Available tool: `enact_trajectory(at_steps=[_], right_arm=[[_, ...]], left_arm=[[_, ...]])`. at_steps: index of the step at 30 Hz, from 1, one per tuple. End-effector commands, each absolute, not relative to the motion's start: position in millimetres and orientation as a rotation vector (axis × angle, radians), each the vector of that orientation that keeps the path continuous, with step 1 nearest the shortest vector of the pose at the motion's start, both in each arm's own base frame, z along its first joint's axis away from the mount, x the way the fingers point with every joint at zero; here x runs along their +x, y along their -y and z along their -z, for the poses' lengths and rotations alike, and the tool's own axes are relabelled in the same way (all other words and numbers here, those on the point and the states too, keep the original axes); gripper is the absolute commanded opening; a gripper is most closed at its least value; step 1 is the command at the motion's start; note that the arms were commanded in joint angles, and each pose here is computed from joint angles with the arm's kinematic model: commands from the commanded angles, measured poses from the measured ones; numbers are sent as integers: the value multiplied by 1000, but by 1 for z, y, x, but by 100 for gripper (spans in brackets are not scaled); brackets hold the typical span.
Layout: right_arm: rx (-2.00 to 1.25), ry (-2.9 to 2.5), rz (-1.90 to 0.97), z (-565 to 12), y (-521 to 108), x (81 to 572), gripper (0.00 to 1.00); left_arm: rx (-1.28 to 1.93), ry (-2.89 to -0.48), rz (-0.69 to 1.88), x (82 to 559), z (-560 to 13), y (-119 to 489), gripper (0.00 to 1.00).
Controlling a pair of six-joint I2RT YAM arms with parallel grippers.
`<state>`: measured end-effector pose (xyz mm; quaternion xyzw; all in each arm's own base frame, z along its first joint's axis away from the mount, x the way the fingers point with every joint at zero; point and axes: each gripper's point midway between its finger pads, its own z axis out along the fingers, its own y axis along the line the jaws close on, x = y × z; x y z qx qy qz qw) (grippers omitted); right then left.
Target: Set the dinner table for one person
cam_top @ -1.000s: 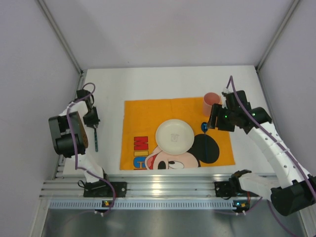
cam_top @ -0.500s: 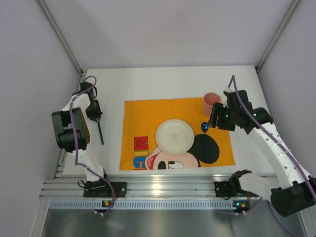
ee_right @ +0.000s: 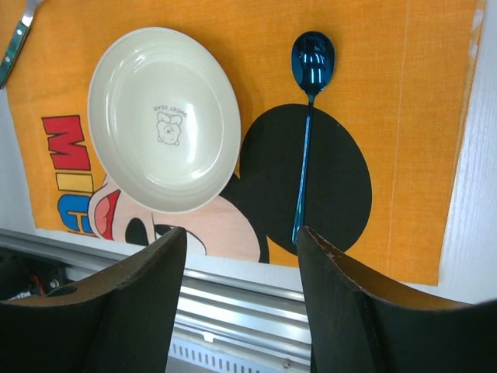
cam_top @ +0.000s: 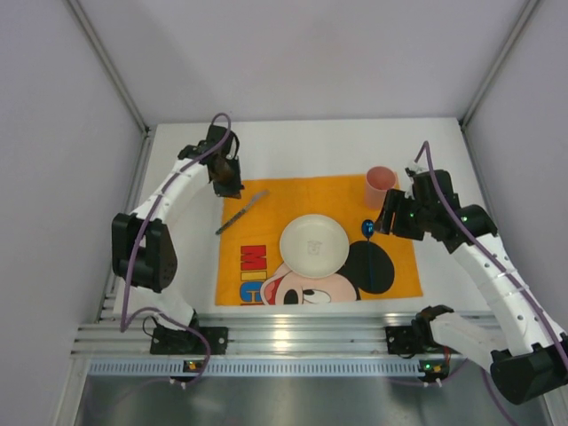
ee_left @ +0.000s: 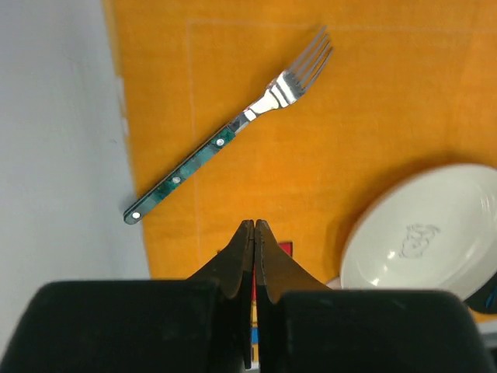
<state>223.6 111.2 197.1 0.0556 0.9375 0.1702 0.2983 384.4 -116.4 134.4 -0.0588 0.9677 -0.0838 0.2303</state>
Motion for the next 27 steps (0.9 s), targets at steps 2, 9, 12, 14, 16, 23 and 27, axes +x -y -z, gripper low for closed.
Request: enact_trajectory(at_steps=[2, 9, 12, 14, 16, 23, 27], right_arm=[[140, -2453, -498, -200, -112, 219, 59], [98, -2467, -507, -196, -113, 211, 59], [85, -2463, -480, -200, -109, 210, 59], [90, -2462, -460, -203, -105, 210, 59], [99, -2464, -447, -204, -103, 207, 59], [165, -2477, -426, -200, -96, 197, 59], [192, -2481, -392, -200, -91, 196, 60]], left_arm=[[-248, -2679, 321, 342, -148, 132, 0], [-133, -2640, 319, 338, -131, 132, 37], [-1, -2622, 371, 345, -126, 141, 47], [98, -2619, 399, 351, -118, 148, 48], [173, -2633, 422, 352, -106, 154, 49], [340, -2696, 432, 361, -64, 163, 47], [406, -2711, 427, 370, -48, 166, 48]])
